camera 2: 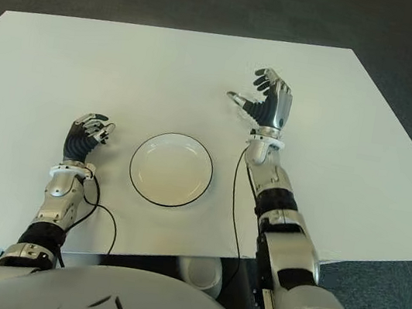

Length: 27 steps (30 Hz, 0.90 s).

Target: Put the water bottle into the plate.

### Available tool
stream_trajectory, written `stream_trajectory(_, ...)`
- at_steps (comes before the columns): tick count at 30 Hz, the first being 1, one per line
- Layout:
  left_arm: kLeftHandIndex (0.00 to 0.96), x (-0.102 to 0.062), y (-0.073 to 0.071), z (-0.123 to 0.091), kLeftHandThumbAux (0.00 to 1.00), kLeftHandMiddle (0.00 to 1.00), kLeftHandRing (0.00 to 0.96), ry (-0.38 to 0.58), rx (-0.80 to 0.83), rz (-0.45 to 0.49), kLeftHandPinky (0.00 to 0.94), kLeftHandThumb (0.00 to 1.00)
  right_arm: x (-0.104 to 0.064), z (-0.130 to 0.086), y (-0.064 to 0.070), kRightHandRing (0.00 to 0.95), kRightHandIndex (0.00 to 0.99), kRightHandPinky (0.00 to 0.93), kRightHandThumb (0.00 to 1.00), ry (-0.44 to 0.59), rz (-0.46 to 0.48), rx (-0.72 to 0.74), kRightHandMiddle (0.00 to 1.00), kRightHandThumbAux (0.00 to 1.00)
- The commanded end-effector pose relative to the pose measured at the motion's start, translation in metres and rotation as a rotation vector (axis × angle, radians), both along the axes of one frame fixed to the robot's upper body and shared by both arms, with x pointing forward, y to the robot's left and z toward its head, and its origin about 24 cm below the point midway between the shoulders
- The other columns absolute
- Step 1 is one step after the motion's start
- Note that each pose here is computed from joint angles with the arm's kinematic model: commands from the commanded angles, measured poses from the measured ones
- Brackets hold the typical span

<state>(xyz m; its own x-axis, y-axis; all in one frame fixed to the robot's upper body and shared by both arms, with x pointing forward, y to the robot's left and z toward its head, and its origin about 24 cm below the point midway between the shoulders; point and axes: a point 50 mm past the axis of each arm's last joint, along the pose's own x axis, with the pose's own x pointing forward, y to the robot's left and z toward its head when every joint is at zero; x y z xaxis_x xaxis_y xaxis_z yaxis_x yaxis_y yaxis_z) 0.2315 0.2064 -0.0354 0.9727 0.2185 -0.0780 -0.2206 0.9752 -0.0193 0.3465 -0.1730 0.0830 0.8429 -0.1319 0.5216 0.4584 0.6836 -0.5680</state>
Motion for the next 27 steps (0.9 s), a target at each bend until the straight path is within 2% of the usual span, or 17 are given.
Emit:
stream_trajectory(1, 0.436, -0.009, -0.001, -0.013, 0.711, 0.689, 0.687, 0.065, -0.020, -0.008, 0.698, 0.708, 0.008, -0.004, -0.002, 0.416, 0.377, 0.401, 0.778, 0.030, -0.040, 0.003, 0.421, 0.709)
stream_trajectory(4, 0.436, -0.009, -0.001, -0.012, 0.711, 0.695, 0.696, 0.058, -0.005, -0.015, 0.708, 0.708, 0.013, -0.005, -0.004, 0.314, 0.393, 0.327, 0.718, 0.068, -0.069, -0.017, 0.298, 0.724)
stream_trajectory(5, 0.436, -0.009, -0.001, -0.012, 0.711, 0.699, 0.701, 0.057, -0.001, -0.017, 0.716, 0.708, 0.015, -0.006, -0.004, 0.246, 0.286, 0.270, 0.606, 0.082, -0.076, -0.024, 0.233, 0.735)
stream_trajectory(6, 0.436, -0.009, -0.001, -0.012, 0.711, 0.701, 0.703, 0.056, 0.004, -0.020, 0.719, 0.708, 0.017, -0.006, -0.004, 0.222, 0.247, 0.249, 0.563, 0.109, -0.088, -0.038, 0.209, 0.740)
stream_trajectory(7, 0.436, -0.009, -0.001, -0.012, 0.711, 0.706, 0.710, 0.056, 0.008, -0.022, 0.728, 0.708, 0.019, -0.006, -0.005, 0.161, 0.171, 0.197, 0.479, 0.128, -0.097, -0.048, 0.149, 0.737)
stream_trajectory(11, 0.437, -0.009, 0.000, -0.012, 0.712, 0.716, 0.720, 0.058, 0.012, -0.021, 0.733, 0.708, 0.026, -0.008, -0.005, 0.037, 0.037, 0.085, 0.324, 0.214, -0.126, -0.104, 0.033, 0.704)
stream_trajectory(16, 0.437, -0.010, 0.001, -0.013, 0.712, 0.720, 0.723, 0.060, 0.018, -0.018, 0.733, 0.708, 0.032, -0.014, -0.005, 0.006, 0.006, 0.018, 0.270, 0.369, -0.141, -0.202, 0.005, 0.629)
stream_trajectory(23, 0.437, -0.010, 0.000, -0.012, 0.713, 0.738, 0.742, 0.060, 0.046, -0.029, 0.757, 0.707, 0.032, -0.027, -0.008, 0.000, 0.000, 0.001, 0.291, 0.546, -0.136, -0.273, 0.000, 0.491)
stream_trajectory(27, 0.436, -0.010, 0.000, -0.011, 0.714, 0.756, 0.761, 0.051, 0.051, -0.045, 0.785, 0.706, 0.031, -0.031, -0.010, 0.000, 0.000, 0.000, 0.315, 0.591, -0.142, -0.277, 0.000, 0.453)
